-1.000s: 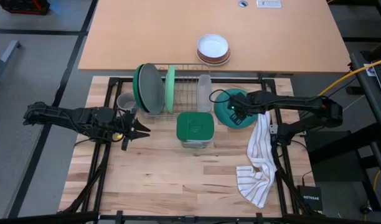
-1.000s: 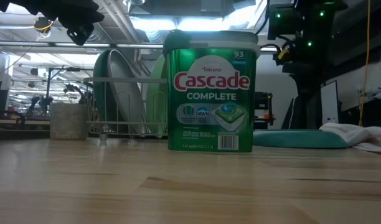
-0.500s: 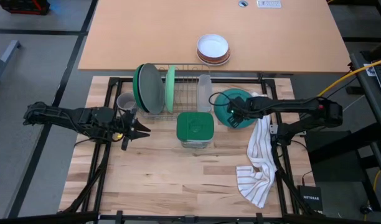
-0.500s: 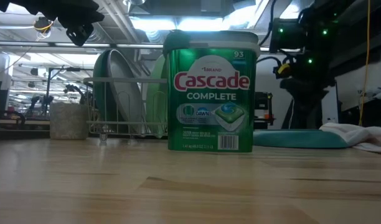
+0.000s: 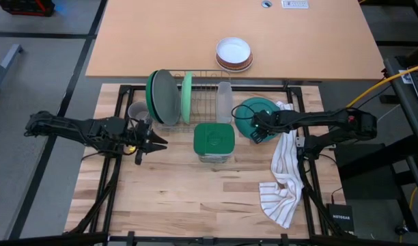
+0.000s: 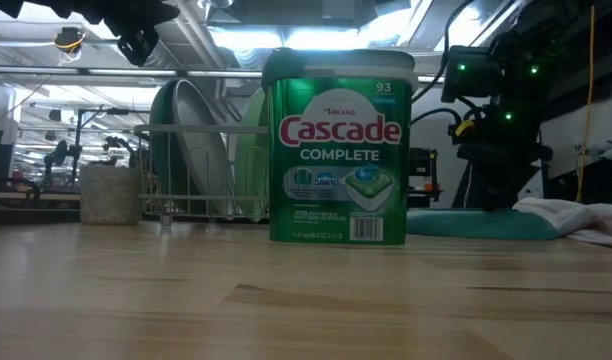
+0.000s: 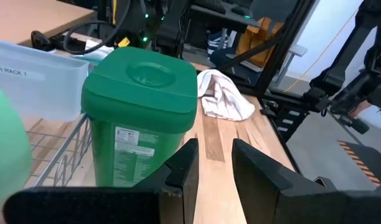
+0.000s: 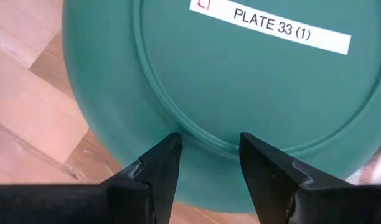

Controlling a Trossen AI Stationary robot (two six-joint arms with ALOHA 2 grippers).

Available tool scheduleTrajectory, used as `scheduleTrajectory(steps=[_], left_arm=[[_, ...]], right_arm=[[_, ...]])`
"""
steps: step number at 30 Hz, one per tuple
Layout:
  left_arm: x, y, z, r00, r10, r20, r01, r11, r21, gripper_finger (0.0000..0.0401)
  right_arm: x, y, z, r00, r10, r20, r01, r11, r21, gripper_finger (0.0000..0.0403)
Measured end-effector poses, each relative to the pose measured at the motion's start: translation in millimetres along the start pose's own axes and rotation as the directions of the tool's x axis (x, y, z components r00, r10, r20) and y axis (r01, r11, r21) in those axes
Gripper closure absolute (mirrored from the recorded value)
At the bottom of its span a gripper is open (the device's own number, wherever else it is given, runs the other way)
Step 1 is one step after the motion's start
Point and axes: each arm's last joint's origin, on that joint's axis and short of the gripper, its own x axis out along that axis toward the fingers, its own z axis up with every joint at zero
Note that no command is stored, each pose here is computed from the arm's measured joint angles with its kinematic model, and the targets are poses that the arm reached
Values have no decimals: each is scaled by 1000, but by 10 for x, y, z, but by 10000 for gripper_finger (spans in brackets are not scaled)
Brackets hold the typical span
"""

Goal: Sort dishes
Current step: Put the blue plate into the dish rack

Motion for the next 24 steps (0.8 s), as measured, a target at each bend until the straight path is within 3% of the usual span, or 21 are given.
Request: scheduleTrajectory(steps=[8,15,24], left_arm=[[157,3,-39,999,10,-36,-10,1000,2,315],[290,15,-104,996,26,-90,-27,1000,-5,315],[333,-39,62,996,-35,87,32,999,32,315]], right_arm=[[38,5,-59,996,62,-60,-60,997,40,230],[26,45,-86,967,202,-158,-195,979,57,230],[13,97,-138,872,388,-298,-374,921,107,230]])
